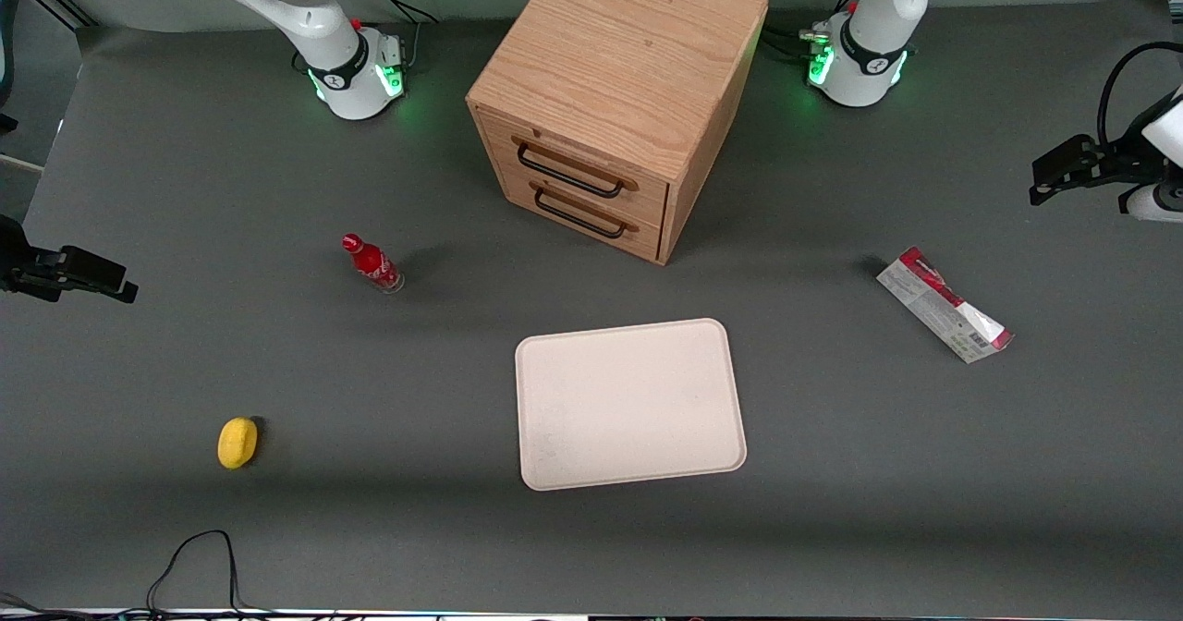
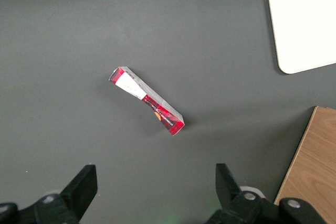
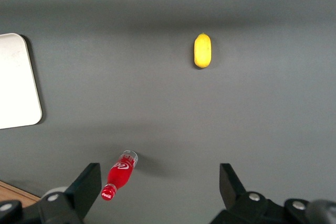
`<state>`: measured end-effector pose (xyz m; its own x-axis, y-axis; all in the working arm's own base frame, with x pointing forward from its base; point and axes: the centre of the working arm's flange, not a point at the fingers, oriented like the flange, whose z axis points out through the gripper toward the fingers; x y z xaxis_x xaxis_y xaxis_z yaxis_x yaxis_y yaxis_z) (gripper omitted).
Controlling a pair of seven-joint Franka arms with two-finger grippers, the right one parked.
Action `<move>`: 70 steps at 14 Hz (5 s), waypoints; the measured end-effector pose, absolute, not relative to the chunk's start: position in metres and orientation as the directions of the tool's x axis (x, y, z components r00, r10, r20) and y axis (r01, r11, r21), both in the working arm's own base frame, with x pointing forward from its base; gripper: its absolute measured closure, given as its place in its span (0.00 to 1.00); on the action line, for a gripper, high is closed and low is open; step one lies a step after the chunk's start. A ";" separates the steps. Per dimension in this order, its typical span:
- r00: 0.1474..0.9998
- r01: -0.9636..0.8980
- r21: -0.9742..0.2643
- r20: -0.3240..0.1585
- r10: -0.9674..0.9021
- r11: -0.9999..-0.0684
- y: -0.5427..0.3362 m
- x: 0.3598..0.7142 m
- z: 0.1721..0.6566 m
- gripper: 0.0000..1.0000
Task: Place red cookie box on tray
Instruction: 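Move the left gripper down over the red-and-white cookie box, then close the left gripper on the box end and lift it upright, then carry the upright box with the left gripper over the cream tray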
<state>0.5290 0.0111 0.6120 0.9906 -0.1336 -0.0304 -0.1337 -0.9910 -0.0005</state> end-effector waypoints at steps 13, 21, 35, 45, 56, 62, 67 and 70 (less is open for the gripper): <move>0.992 0.096 -0.024 -0.081 0.098 -0.995 0.046 0.555 0.501 0.02; 0.825 0.562 -0.061 -0.023 0.565 -0.825 0.057 0.576 0.353 0.03; 0.687 0.706 -0.090 -0.156 0.710 -0.702 0.071 0.561 0.234 0.62; 0.890 0.434 -0.055 -0.130 0.438 -0.899 0.061 0.619 0.363 0.97; 0.979 -0.039 -0.026 -0.200 -0.033 -0.999 -0.193 0.650 0.514 0.97; 0.991 0.025 0.000 -0.133 0.025 -1.000 -0.286 0.674 0.443 0.97; 0.992 0.113 0.001 -0.063 0.113 -0.994 -0.329 0.691 0.339 0.97; 0.990 0.135 0.000 -0.029 0.135 -0.991 -0.334 0.687 0.272 0.97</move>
<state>0.6874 -0.3342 0.2720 0.9905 0.1346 -0.0294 0.1346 -0.9909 -0.0002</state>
